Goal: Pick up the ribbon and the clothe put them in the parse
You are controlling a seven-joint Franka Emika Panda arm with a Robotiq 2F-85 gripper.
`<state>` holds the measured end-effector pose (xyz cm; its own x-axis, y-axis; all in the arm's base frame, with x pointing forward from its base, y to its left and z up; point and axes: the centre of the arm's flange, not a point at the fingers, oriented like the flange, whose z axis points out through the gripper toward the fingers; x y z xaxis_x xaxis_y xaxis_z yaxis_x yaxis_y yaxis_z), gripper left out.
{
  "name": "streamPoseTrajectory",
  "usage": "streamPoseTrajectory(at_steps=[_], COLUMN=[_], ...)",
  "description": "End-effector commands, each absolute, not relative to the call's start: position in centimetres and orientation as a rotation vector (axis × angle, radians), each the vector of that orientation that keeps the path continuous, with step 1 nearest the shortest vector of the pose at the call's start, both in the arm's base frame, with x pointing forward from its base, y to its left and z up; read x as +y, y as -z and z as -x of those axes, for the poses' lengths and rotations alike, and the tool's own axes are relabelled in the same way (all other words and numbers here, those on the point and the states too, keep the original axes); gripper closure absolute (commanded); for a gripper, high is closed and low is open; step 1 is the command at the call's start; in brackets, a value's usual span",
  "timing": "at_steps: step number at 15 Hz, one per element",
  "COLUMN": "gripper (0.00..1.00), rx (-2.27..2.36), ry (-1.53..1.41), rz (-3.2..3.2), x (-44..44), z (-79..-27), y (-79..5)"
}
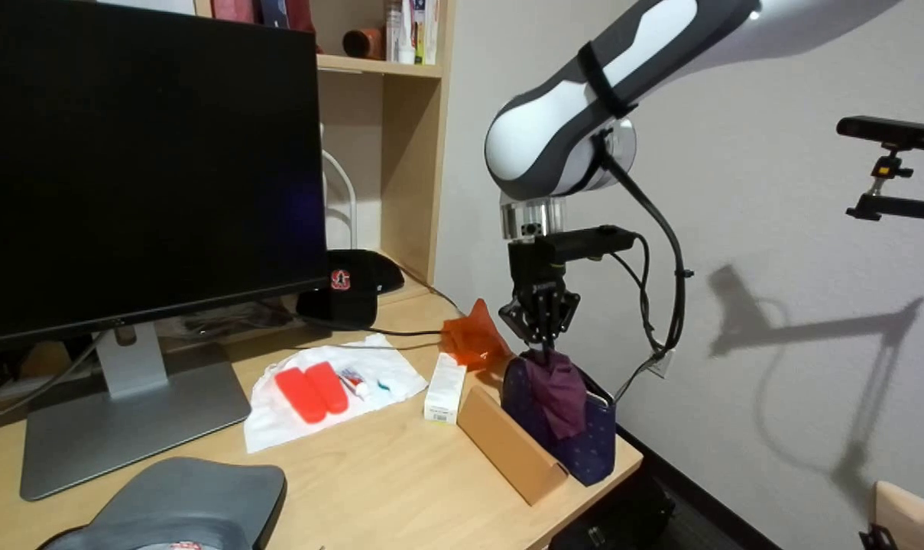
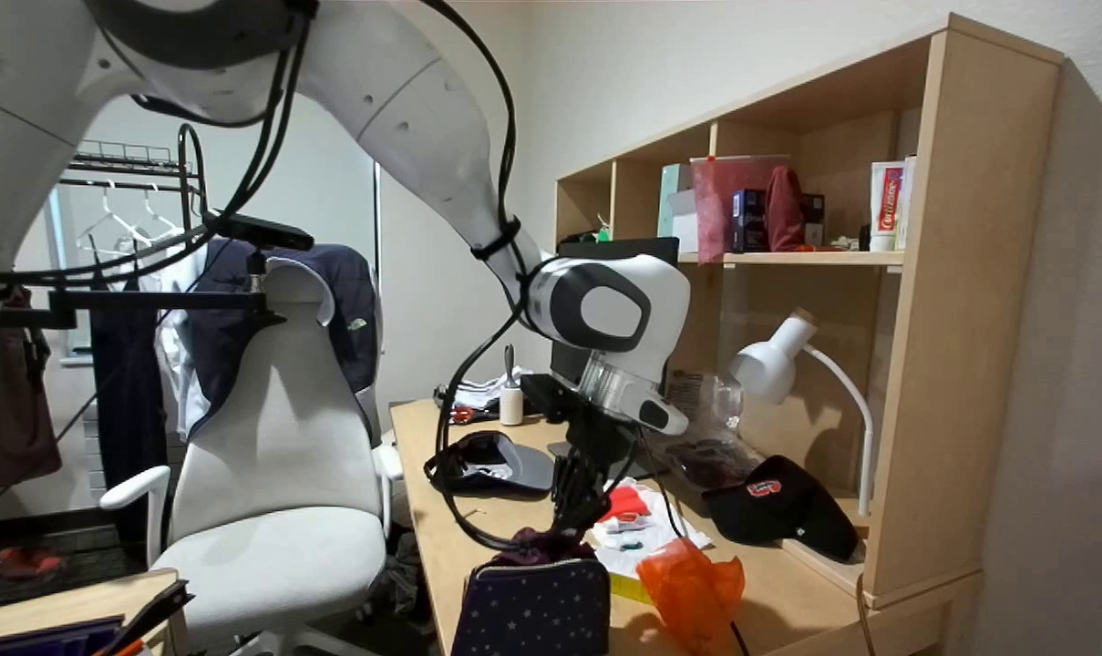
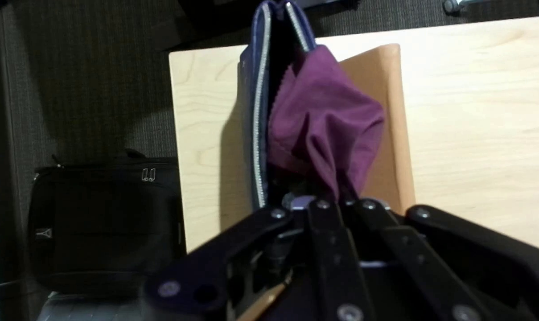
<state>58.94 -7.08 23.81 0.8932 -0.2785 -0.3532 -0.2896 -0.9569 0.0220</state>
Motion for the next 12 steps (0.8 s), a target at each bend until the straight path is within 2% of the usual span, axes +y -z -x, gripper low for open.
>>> streamPoseTrajectory(at_steps=[1, 6, 7, 8, 12], gripper=[0.92, 0.92, 0.67, 0.67, 0.44], rx=[0.382, 0.41, 0.419, 0.414, 0.38], ry=[-0.584, -0.573, -0.555, -0.541, -0.443], rz=[3.02, 3.009, 3.012, 3.021, 3.061], x=[-7.4, -7.7, -7.7, -7.6, -7.0], z=[-58.9, -57.1, -57.0, -56.8, -56.5], y=[-21.1, -19.5, -19.6, -20.0, -22.0])
